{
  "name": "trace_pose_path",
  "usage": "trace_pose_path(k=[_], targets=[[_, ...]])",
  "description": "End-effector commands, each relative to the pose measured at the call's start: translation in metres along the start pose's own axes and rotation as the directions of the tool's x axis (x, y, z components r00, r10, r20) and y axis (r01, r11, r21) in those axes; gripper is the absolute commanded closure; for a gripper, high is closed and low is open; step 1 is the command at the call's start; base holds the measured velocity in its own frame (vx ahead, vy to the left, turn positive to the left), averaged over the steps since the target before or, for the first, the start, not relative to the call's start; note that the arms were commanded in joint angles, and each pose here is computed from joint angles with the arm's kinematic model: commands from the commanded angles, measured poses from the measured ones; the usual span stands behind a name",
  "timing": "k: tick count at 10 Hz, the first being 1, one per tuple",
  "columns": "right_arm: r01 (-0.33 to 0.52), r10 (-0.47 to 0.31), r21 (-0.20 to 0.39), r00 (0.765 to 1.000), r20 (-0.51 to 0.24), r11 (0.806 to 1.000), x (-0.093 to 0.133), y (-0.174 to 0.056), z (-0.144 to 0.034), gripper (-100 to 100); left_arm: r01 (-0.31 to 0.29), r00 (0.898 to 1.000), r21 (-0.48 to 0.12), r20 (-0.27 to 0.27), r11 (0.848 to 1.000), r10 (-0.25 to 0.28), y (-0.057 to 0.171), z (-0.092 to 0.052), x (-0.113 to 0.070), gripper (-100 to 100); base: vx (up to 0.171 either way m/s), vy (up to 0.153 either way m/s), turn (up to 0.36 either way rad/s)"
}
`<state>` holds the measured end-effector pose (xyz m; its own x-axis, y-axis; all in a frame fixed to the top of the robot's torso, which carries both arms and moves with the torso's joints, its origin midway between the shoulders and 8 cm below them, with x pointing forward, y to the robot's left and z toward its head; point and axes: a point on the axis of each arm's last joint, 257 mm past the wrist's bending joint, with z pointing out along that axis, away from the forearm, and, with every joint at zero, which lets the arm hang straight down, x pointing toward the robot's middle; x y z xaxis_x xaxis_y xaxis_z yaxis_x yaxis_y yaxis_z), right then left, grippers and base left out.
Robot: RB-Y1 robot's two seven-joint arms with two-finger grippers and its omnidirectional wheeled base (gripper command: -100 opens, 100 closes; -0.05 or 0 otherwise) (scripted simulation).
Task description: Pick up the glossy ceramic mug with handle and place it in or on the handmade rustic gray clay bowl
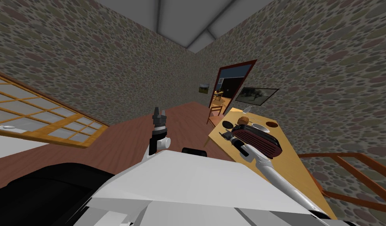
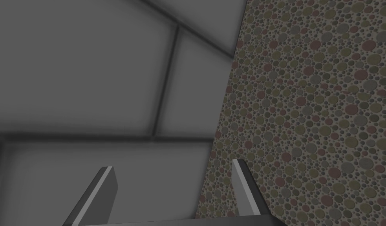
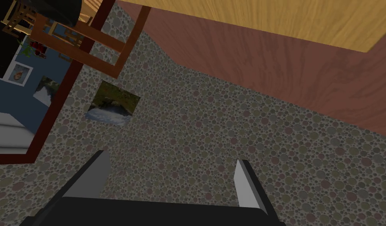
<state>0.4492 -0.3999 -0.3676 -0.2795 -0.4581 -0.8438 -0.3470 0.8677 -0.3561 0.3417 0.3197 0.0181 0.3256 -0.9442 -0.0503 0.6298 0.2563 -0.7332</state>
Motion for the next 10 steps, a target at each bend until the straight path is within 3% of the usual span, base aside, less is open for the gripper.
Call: trace_pose_path(k=[1,2,3,5,7,8,9,10], targets=[[0.031,-0.03,0.02,0.998,-0.06,0.999,0.028,-0.006,-0.012,-100,0.0,1.0,0.0,0.0,1.0,0.0,0.0,0.0,0.0,0,0.035,-0.04,0.127],[0.048,-0.044,0.031,0.994,-0.099,0.998,0.045,-0.011,-0.019,-100,0.0,1.0,0.0,0.0,1.0,0.0,0.0,0.0,0.0,0,0.043,-0.07,0.135],[0.076,-0.068,0.044,0.983,-0.171,0.996,0.077,-0.016,-0.034,-100,0.0,1.0,0.0,0.0,1.0,0.0,0.0,0.0,0.0,0,0.05,-0.108,0.179],[0.076,-0.068,0.044,0.983,-0.171,0.996,0.077,-0.016,-0.034,-100,0.0,1.0,0.0,0.0,1.0,0.0,0.0,0.0,0.0,0,0.026,-0.058,0.032],[0.1,-0.086,0.044,0.963,-0.255,0.994,0.116,-0.013,-0.055,-100,0.0,1.0,0.0,0.0,1.0,0.0,0.0,0.0,0.0,0,0.025,-0.032,0.099],[0.1,-0.086,0.044,0.963,-0.255,0.994,0.116,-0.013,-0.055,-100,0.0,1.0,0.0,0.0,1.0,0.0,0.0,0.0,0.0,0,0.033,-0.055,0.051],[0.1,-0.085,0.035,0.952,-0.295,0.994,0.137,-0.005,-0.066,-100,0.0,1.0,0.0,0.0,1.0,0.0,0.0,0.0,0.0,0,0.023,-0.048,0.039],[0.096,-0.081,0.043,0.958,-0.276,0.994,0.13,-0.011,-0.061,-100,0.0,1.0,0.0,0.0,1.0,0.0,0.0,0.0,0.0,0,0.009,-0.023,0.008]])
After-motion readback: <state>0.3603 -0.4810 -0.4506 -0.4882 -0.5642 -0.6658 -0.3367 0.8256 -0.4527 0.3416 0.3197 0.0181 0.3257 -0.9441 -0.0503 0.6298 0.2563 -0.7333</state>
